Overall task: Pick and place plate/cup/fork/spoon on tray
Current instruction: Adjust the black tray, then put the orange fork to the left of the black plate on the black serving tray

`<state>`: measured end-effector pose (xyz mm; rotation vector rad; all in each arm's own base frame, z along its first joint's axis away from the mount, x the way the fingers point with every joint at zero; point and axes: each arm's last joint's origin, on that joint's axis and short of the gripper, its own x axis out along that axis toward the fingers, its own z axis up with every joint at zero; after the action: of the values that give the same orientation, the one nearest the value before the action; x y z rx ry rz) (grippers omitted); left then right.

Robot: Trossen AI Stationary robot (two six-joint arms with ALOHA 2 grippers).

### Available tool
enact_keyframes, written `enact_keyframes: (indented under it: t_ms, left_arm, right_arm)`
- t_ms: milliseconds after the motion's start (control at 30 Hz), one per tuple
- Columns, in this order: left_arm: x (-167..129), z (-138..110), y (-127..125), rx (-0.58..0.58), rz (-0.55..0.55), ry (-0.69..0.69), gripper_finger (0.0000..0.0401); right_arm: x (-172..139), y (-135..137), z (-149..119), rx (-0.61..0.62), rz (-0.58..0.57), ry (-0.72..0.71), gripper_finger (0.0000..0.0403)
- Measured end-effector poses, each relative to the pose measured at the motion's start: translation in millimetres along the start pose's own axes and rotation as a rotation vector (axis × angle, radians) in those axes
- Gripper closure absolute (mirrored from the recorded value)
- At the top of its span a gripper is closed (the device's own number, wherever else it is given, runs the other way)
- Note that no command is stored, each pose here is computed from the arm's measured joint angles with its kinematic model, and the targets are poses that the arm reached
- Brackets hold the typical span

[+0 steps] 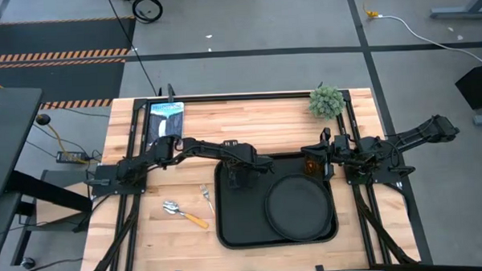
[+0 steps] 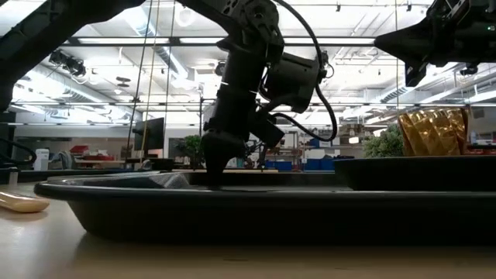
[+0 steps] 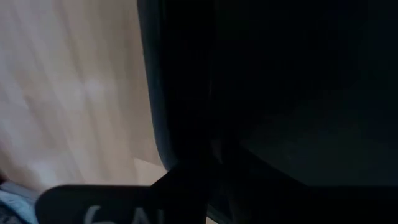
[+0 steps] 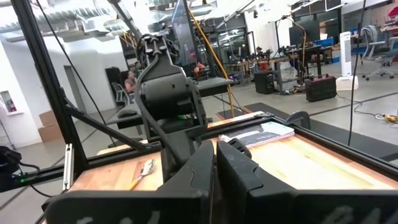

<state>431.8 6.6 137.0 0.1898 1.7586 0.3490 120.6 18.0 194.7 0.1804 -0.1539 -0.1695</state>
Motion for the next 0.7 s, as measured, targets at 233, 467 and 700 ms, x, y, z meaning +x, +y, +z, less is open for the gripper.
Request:
enact_keyframes:
  t_ms: [233,467,700]
  left_arm:
    - [2,1,6,0.006,-0.02,0.007,0.0354]
    - [-22,-2,4,0.051,-0.01,-0.015,0.0354]
    - [-48,-13,14,0.066,0.073,-0.075,0.0354]
  right_arm:
    - [0,0,0,0.0,0.0,0.0,0.0376]
    - [0,0,0,0.0,0.0,0.0,0.0376]
    - [0,0,0,0.0,0.0,0.0,0.0376]
